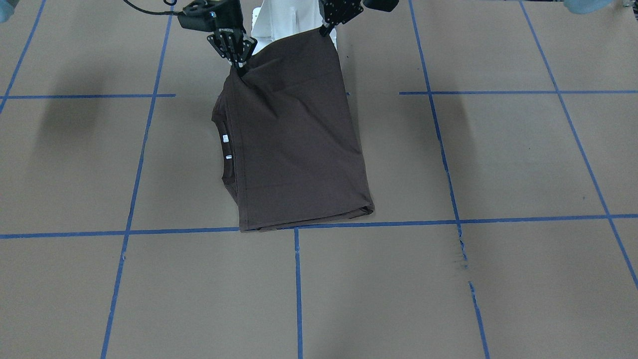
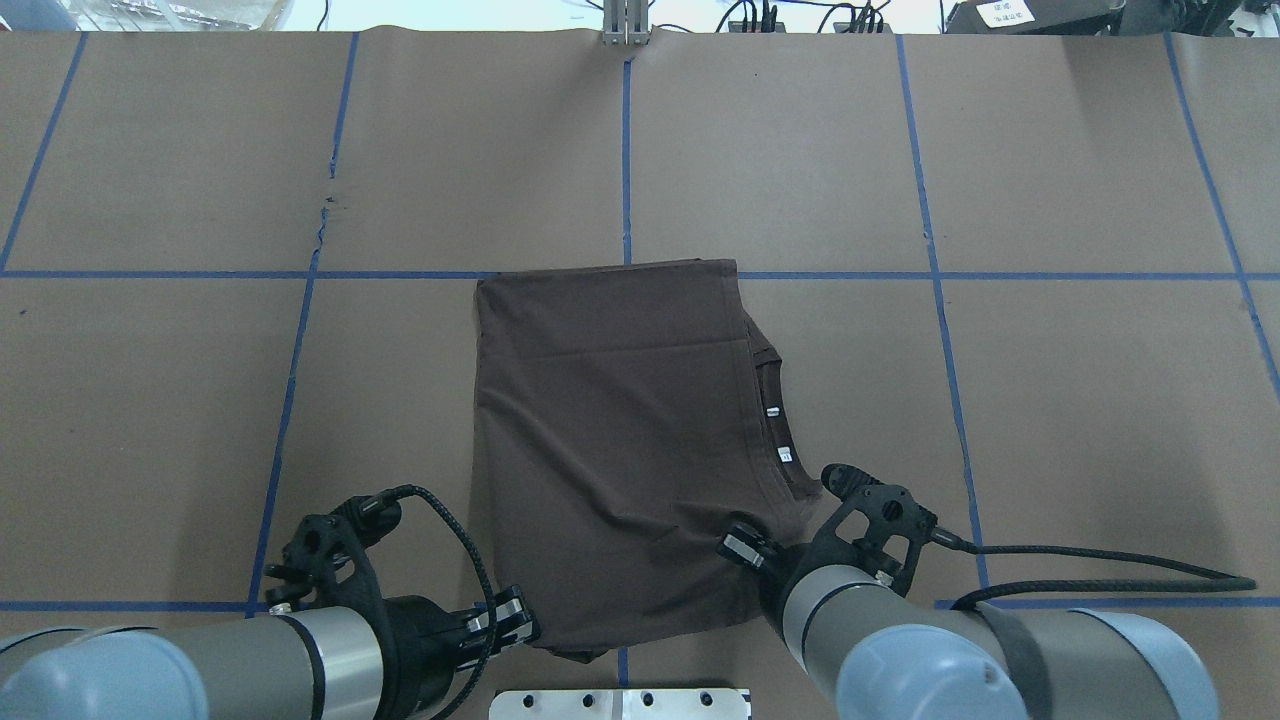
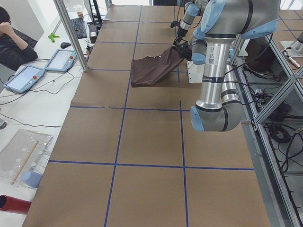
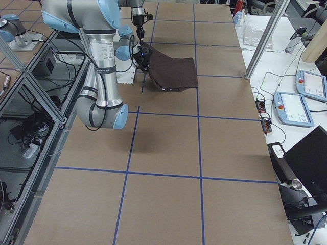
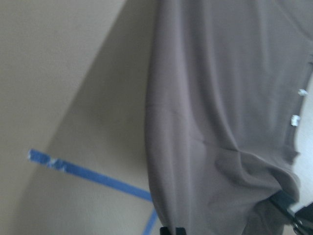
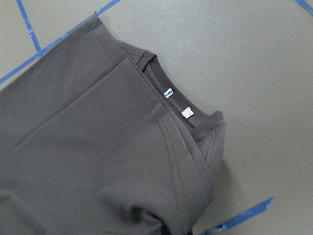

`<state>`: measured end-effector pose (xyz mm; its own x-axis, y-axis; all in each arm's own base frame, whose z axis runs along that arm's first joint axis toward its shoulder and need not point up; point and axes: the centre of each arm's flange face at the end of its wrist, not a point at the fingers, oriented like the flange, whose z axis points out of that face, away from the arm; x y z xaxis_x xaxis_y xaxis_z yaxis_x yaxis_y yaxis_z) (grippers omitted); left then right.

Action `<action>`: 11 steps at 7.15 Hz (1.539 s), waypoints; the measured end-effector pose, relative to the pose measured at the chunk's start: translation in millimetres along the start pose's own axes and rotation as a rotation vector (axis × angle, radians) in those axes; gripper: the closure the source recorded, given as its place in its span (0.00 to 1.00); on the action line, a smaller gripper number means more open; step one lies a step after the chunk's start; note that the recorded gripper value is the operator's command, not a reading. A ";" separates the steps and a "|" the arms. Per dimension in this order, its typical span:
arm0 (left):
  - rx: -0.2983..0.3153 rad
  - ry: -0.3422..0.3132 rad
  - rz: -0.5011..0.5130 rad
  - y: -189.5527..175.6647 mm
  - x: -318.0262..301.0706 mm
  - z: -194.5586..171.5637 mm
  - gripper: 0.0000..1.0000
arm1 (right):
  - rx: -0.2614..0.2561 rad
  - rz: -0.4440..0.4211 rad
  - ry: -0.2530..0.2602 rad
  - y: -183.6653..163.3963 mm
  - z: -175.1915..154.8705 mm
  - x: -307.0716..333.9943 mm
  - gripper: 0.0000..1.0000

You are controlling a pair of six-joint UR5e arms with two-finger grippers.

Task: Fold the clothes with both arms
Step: 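Grip the near shirt edge with both grippers and fold it farther from the robot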

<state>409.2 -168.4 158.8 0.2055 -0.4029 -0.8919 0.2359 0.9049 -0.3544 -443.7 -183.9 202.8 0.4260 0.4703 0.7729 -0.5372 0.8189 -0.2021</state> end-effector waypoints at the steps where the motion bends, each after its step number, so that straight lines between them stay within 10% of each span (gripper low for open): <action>1: -0.005 -0.012 0.002 1.3 2.9 -19.1 1.00 | -0.020 0.007 0.008 2.3 -24.0 -1.1 1.00; 4: 0.068 -0.050 0.047 -32.5 8.1 -11.8 1.00 | 0.029 0.021 0.038 6.8 2.1 -40.5 1.00; 11: 0.325 -0.210 0.184 -232.0 57.9 78.5 1.00 | 0.137 0.048 0.059 -103.3 147.5 -149.3 1.00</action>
<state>440.9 -412.5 211.4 0.4527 -0.2887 -0.8436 0.4574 0.8874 -0.0582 -559.2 -387.2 197.0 0.4375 0.5295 0.7268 -0.6503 0.7445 -0.1510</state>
